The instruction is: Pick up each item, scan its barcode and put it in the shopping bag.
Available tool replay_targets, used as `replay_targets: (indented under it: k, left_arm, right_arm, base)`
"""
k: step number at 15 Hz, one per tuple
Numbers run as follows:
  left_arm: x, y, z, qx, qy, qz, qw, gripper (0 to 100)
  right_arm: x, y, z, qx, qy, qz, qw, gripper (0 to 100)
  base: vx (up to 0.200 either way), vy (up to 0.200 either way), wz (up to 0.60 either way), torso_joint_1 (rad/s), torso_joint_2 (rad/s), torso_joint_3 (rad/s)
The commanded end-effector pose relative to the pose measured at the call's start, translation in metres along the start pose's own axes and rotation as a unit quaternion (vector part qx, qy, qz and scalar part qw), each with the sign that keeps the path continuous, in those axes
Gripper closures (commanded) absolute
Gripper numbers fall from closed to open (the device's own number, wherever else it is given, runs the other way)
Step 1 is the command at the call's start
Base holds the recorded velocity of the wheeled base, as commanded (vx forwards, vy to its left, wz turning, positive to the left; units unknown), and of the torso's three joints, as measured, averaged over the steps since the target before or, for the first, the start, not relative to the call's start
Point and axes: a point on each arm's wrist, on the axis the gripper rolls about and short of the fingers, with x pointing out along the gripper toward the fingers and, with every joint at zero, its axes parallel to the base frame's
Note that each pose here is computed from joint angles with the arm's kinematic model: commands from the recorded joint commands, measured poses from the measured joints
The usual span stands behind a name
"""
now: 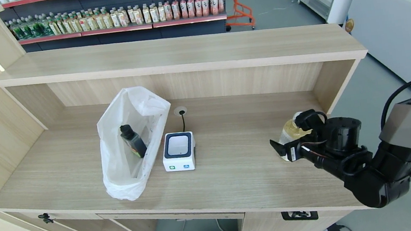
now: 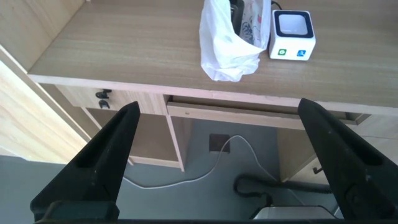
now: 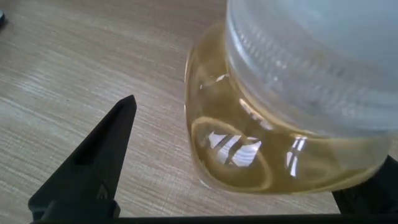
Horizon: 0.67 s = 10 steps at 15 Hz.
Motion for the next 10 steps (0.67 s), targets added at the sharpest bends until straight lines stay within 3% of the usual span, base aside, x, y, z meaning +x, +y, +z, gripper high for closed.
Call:
replay_targets:
  k: [1, 7, 10]
  left_arm:
    - [0.0, 0.0, 0.0, 0.0, 0.0, -0.001, 1.0, 0]
    - [0.0, 0.0, 0.0, 0.0, 0.0, 0.001, 1.0, 0]
    - [0.0, 0.0, 0.0, 0.0, 0.0, 0.001, 1.0, 0]
  right_arm:
    - [0.003, -0.0001, 0.0015, 0.0, -0.005, -0.001, 1.0, 100]
    - [0.0031, 0.0021, 0.0009, -0.002, -0.002, -0.001, 1.0, 100]
    - [0.0016, 0.0006, -0.0014, -0.027, 0.01, -0.048, 0.998, 100]
  base:
    - [0.0, 0.0, 0.0, 0.0, 0.0, 0.0]
    - [0.0, 0.0, 0.0, 0.0, 0.0, 0.0]
    - [0.0, 0.0, 0.0, 0.0, 0.0, 0.0]
